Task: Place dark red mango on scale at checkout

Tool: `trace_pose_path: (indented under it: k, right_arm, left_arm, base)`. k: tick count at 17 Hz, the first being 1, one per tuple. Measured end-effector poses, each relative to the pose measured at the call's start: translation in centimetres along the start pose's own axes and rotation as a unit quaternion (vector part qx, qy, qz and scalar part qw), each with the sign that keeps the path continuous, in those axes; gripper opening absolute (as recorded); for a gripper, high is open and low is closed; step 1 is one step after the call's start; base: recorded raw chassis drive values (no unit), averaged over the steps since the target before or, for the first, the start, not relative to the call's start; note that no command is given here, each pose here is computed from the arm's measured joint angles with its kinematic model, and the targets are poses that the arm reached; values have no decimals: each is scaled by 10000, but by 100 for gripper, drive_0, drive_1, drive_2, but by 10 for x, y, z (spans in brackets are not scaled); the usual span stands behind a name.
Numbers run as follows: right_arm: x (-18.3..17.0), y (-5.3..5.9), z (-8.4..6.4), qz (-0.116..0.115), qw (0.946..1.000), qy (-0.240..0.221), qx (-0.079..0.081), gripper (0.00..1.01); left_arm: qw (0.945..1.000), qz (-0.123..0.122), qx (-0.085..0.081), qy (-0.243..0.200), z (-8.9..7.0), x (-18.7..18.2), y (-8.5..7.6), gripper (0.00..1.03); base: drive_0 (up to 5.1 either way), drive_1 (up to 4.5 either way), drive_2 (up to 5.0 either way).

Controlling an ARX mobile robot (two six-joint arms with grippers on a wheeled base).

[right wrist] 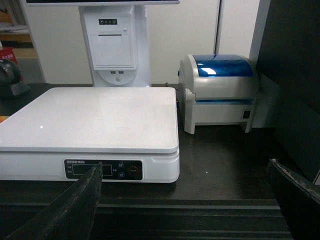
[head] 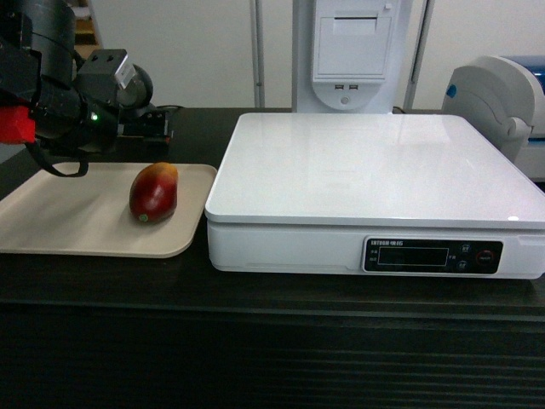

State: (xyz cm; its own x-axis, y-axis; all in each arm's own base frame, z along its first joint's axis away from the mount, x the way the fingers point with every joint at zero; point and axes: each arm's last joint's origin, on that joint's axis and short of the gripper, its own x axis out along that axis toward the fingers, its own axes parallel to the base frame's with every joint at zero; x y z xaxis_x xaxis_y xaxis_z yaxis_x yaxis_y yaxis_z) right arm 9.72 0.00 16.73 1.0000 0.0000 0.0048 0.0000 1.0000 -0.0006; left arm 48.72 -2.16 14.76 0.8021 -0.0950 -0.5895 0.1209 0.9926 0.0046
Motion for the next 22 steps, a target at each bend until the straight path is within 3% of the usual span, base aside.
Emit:
trace_pose_path:
  k: [6,12,15,19,22]
  right_arm:
    - [0,0,0,-2,10000,0,0,98]
    - [0,0,0,-2,10000,0,0,98]
    - [0,0,0,-2,10000,0,0,98]
    - [0,0,0,-2,10000,0,0,98]
    - [0,0,0,-2,10000,0,0,98]
  left_arm:
    - [9969,-32,-354,708,-12,17,-6,98]
    - [9948,-33,-380,946,-25,28,-9,98]
    - [9956,-44,-297,891,-28,29,-9,97]
    - [9957,-110,-93,916,-40,29,-12,62]
    - [9972,-98,-24,740,-33,15,-14,60]
  base:
    - [0,0,0]
    - [0,0,0]
    - [0,0,0]
    - [0,0,0]
    - [0,0,0]
